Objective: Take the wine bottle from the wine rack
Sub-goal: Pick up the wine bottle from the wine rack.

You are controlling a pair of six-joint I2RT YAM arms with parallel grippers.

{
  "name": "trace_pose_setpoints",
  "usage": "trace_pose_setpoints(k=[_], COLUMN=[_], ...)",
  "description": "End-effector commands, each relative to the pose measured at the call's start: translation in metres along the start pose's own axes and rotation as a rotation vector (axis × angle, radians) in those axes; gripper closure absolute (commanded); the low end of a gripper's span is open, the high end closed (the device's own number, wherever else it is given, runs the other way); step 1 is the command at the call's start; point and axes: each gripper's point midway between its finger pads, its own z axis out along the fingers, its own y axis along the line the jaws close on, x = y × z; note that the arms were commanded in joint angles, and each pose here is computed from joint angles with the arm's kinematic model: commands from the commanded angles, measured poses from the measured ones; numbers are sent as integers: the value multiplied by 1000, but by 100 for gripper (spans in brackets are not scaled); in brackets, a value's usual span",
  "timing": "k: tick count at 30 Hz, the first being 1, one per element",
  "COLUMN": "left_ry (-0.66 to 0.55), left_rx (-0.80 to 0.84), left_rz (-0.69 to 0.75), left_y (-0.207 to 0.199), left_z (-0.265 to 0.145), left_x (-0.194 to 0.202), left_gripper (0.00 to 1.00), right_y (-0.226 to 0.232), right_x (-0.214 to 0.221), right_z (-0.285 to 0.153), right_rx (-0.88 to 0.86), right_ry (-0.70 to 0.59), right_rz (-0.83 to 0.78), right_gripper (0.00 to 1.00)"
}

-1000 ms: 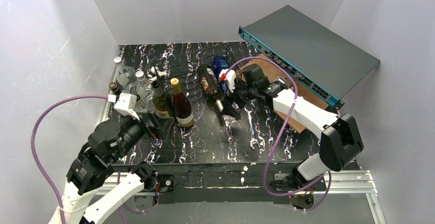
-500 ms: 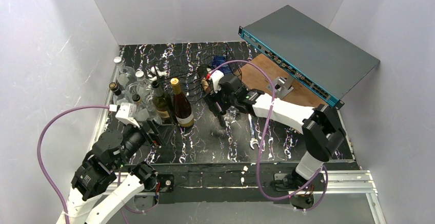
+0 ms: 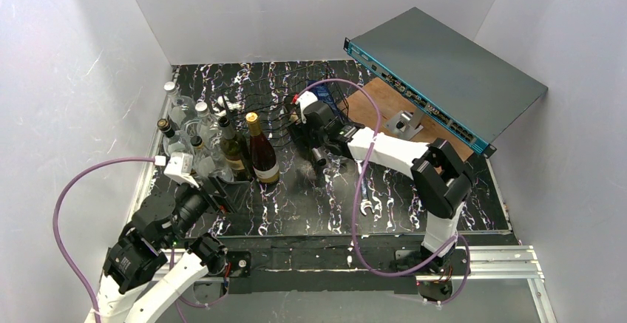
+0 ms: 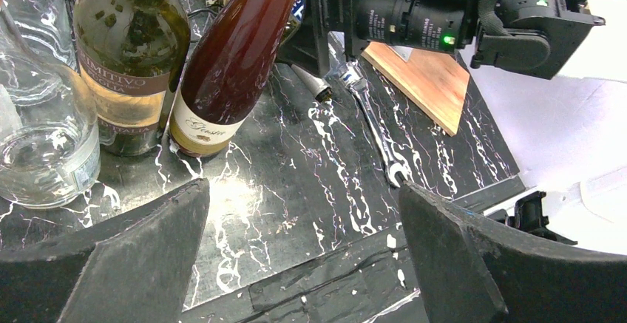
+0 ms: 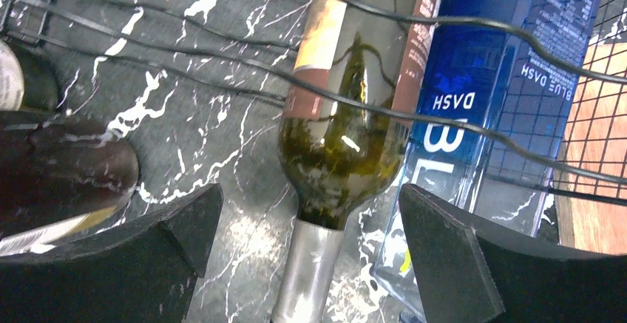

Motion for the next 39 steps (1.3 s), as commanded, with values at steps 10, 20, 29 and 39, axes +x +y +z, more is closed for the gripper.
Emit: trace_pose_setpoints(k=[10, 20, 29, 39], left_ry=[-1, 1, 6, 4], left_rx=[-27, -30, -28, -22], left_rz=[-14, -20, -26, -34], left_y=[8, 9, 9, 8], left_z=[1, 1, 2, 0], left_x=[6, 8, 10, 10], left_gripper=[2, 2, 2, 2], right_y=[-9, -12, -15, -12], right_x=[-23, -16, -20, -16], right_z=[32, 46, 54, 50], right_rx=[114, 160, 193, 166], right_ry=[-66, -70, -114, -118], right_rz=[48, 73, 74, 61], right_gripper=[2, 2, 2, 18])
